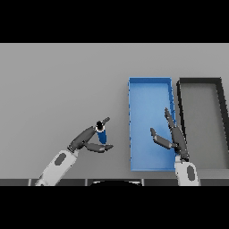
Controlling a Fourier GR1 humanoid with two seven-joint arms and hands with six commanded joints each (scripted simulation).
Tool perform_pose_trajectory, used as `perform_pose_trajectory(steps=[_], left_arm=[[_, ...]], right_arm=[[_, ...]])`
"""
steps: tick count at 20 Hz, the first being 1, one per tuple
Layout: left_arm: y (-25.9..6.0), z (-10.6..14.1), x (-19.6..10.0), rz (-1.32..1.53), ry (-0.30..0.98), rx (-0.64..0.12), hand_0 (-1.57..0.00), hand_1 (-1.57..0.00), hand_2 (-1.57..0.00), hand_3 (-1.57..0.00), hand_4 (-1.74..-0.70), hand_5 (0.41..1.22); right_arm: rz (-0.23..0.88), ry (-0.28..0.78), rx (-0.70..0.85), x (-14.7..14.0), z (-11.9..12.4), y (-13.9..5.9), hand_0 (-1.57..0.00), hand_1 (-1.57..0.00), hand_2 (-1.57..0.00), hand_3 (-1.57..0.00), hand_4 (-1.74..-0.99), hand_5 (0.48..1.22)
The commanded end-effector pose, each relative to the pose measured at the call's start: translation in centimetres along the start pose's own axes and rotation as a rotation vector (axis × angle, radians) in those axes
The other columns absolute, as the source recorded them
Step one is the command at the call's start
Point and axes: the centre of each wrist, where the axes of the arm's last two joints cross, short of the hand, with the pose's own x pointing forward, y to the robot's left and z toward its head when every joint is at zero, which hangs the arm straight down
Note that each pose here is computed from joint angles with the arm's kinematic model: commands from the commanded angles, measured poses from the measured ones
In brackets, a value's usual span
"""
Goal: Pick up the blue pipe and place it into the blue bin.
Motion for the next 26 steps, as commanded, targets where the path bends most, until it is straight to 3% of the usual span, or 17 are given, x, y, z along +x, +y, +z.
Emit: perform_pose_trajectory(steps=[1,5,6,7,8,10,13,18,22,26], left_arm=[[0.1,-0.5,0.1,0.006,-0.019,-0.008,0.00,0.00,0.00,0.00,-1.16,0.491],[-0.8,-2.0,0.1,0.112,-0.043,-0.026,0.00,0.00,-0.08,-0.07,-1.24,0.566],[-0.9,-2.2,0.1,0.125,-0.051,-0.025,0.00,-0.09,-0.21,-0.20,-1.28,0.607],[-1.0,-2.2,0.2,0.154,-0.060,-0.023,-0.09,-0.25,-0.39,-0.47,-1.31,0.730],[-1.4,-2.2,0.3,0.181,-0.074,-0.023,-0.34,-0.50,-0.63,-0.69,-1.39,0.828],[-1.9,-2.2,0.3,0.205,-0.091,-0.035,-0.78,-0.89,-0.97,-0.98,-1.51,0.969],[-2.2,-2.4,0.6,0.188,-0.092,-0.040,-1.17,-1.22,-1.26,-1.25,-1.62,1.092],[-2.7,-2.5,1.6,0.177,-0.164,-0.032,-1.44,-1.46,-1.47,-1.42,-1.69,1.179],[-2.7,-3.4,4.7,0.192,-0.292,-0.031,-1.52,-1.52,-1.53,-1.45,-1.71,1.204],[-2.5,-3.6,7.1,0.171,-0.329,-0.067,-1.55,-1.55,-1.55,-1.45,-1.72,1.214]], right_arm=[[0.009,0.001,0.002,0.1,-0.3,-0.1,0.00,0.00,0.00,0.00,-1.323,0.665],[0.002,-0.011,-0.004,0.1,0.0,-0.2,0.00,0.00,0.00,0.00,-1.322,0.664],[0.008,-0.005,-0.003,0.3,-0.3,-0.2,0.00,0.00,0.00,0.00,-1.320,0.664],[0.006,-0.007,-0.006,0.1,0.0,-0.3,0.00,0.00,0.00,0.00,-1.319,0.663],[0.006,-0.011,-0.006,0.2,0.0,-0.5,0.00,0.00,0.00,0.00,-1.322,0.666],[0.020,-0.020,-0.004,0.2,0.1,-0.2,0.00,0.00,0.00,0.00,-1.313,0.665],[0.016,-0.010,-0.002,0.1,-0.1,-0.1,0.00,0.00,0.00,0.00,-1.307,0.666],[0.032,-0.019,0.003,-0.2,-0.2,-0.2,0.00,0.00,0.00,0.00,-1.281,0.662],[0.037,-0.026,0.004,-0.2,-0.2,-0.2,0.00,0.00,0.00,0.00,-1.280,0.663],[0.066,-0.017,0.003,-0.2,-0.4,-0.6,0.00,0.00,0.00,0.00,-1.278,0.682]])
